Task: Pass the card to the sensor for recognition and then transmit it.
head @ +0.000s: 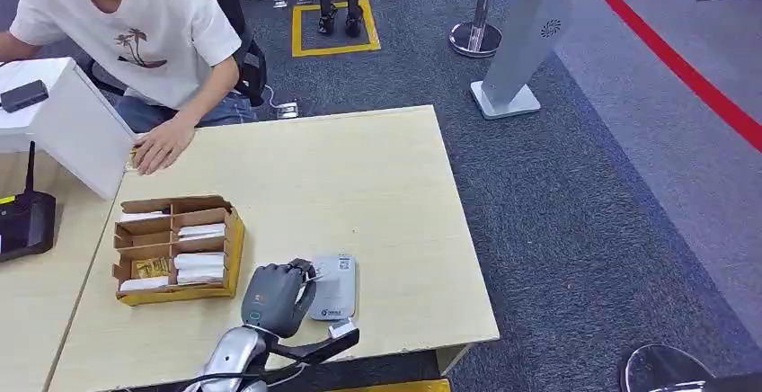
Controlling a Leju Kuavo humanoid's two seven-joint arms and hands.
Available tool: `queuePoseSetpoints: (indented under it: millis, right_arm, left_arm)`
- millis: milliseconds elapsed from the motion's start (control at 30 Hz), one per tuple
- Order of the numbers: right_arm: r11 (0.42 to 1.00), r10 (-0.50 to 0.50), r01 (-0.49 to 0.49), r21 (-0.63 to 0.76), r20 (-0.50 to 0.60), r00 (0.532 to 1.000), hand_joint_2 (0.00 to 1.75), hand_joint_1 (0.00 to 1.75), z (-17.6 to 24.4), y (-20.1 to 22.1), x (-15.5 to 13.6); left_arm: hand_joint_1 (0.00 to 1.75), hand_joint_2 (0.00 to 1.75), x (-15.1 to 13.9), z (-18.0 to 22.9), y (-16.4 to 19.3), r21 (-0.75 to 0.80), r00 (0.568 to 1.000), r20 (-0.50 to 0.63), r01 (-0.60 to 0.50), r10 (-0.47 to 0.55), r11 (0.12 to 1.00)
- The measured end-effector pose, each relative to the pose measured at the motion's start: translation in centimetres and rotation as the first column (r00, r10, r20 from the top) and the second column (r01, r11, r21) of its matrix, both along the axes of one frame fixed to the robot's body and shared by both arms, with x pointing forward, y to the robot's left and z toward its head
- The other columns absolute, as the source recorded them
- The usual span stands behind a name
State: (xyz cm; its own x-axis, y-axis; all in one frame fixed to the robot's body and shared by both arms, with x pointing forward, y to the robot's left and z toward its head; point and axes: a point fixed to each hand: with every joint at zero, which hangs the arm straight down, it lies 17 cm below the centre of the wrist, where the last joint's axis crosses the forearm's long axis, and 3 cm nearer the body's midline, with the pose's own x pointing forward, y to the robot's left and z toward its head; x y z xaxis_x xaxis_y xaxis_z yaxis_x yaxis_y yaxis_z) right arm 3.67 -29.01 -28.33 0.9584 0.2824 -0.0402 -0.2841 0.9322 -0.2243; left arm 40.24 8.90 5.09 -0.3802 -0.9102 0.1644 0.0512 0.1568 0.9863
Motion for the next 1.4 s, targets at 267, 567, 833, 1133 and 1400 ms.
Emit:
queuePoseSetpoints:
  millis: [267, 567, 833, 1133, 1400]
  right_arm:
    - [1.0, 0.004, -0.004, -0.001, 0.0, 1.0, 1.75, 0.0, 0.0, 0.0, 0.0]
    - [1.0, 0.008, -0.008, -0.002, 0.001, 1.0, 1.75, 0.0, 0.0, 0.0, 0.0]
    - [1.0, 0.009, -0.009, -0.001, 0.001, 1.0, 1.75, 0.0, 0.0, 0.0, 0.0]
    - [1.0, 0.005, -0.005, -0.001, 0.0, 1.0, 1.75, 0.0, 0.0, 0.0, -0.1]
    - [1.0, 0.02, -0.02, 0.008, -0.002, 1.0, 1.75, 0.0, 0.0, 0.2, -0.2]
  left_arm:
    - [1.75, 1.75, 0.0, -0.3, 0.3, 0.01, 1.0, -0.007, 0.0, 0.0, 1.0]
    - [1.75, 1.75, 0.0, -0.3, 0.3, 0.011, 1.0, -0.006, -0.001, 0.001, 1.0]
    - [1.75, 1.75, 0.0, -0.3, 0.4, 0.012, 1.0, -0.007, 0.0, 0.001, 1.0]
    - [1.75, 1.75, 1.2, 2.5, 2.5, -0.029, 0.994, 0.086, -0.064, 0.067, 0.998]
    - [1.75, 1.75, 5.2, 10.2, 14.3, -0.01, 0.91, 0.317, -0.278, 0.267, 0.96]
